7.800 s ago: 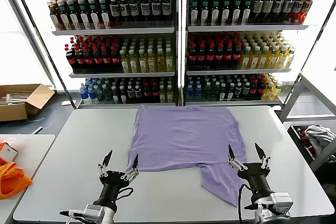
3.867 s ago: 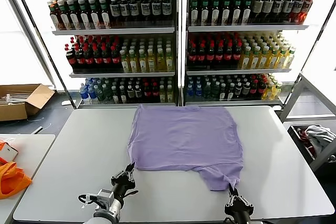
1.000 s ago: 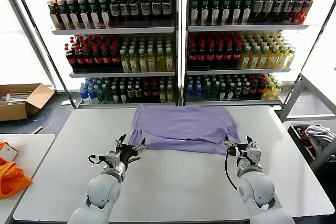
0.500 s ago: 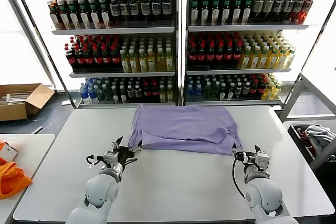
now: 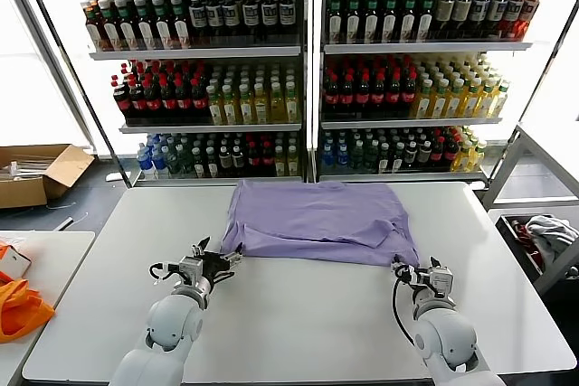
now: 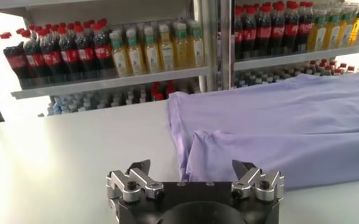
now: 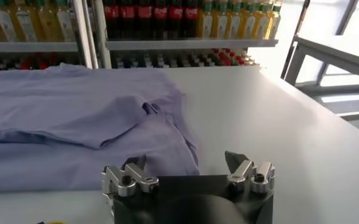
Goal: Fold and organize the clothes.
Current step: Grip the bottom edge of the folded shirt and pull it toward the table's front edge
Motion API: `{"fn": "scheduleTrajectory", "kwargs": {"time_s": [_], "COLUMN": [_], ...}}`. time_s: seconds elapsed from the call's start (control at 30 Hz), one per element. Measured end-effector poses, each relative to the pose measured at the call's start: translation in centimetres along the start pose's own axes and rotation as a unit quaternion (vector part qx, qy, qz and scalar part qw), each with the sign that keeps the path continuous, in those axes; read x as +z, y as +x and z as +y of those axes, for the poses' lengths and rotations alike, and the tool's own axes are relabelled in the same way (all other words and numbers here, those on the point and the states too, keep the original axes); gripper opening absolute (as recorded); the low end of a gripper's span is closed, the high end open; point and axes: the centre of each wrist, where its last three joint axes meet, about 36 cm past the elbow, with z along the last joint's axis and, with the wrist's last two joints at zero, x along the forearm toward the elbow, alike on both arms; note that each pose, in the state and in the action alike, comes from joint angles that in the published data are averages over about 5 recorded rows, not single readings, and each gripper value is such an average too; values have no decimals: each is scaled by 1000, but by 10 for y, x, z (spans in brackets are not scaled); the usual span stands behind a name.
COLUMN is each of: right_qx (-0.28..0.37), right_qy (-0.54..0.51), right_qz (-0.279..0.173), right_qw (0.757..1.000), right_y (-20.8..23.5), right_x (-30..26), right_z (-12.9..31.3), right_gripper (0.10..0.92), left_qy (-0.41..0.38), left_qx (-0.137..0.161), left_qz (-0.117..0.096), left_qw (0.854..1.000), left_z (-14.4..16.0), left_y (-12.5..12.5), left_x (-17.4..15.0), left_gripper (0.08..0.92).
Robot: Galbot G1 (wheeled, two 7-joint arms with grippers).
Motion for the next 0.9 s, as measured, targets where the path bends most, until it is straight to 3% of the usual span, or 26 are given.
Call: {"fn": "scheduleTrajectory", "kwargs": {"time_s": [0.73,0.9], "right_qx": [-11,-13], "right_qy": [1,-1], "right_qz": [15,11], "right_qw": [1000,1000], "right_y": [7,16], "right_x": [20,20], "right_z": [-3,-7], "right_gripper": [194,120], "left_qy": [0,-4], "left_qx": [18,18], "left_qz": [21,20], "left_qw": [1000,1000], "left_z": [-10,-12], "left_y": [11,18], "left_x": [16,19], "left_gripper": [191,92]}}
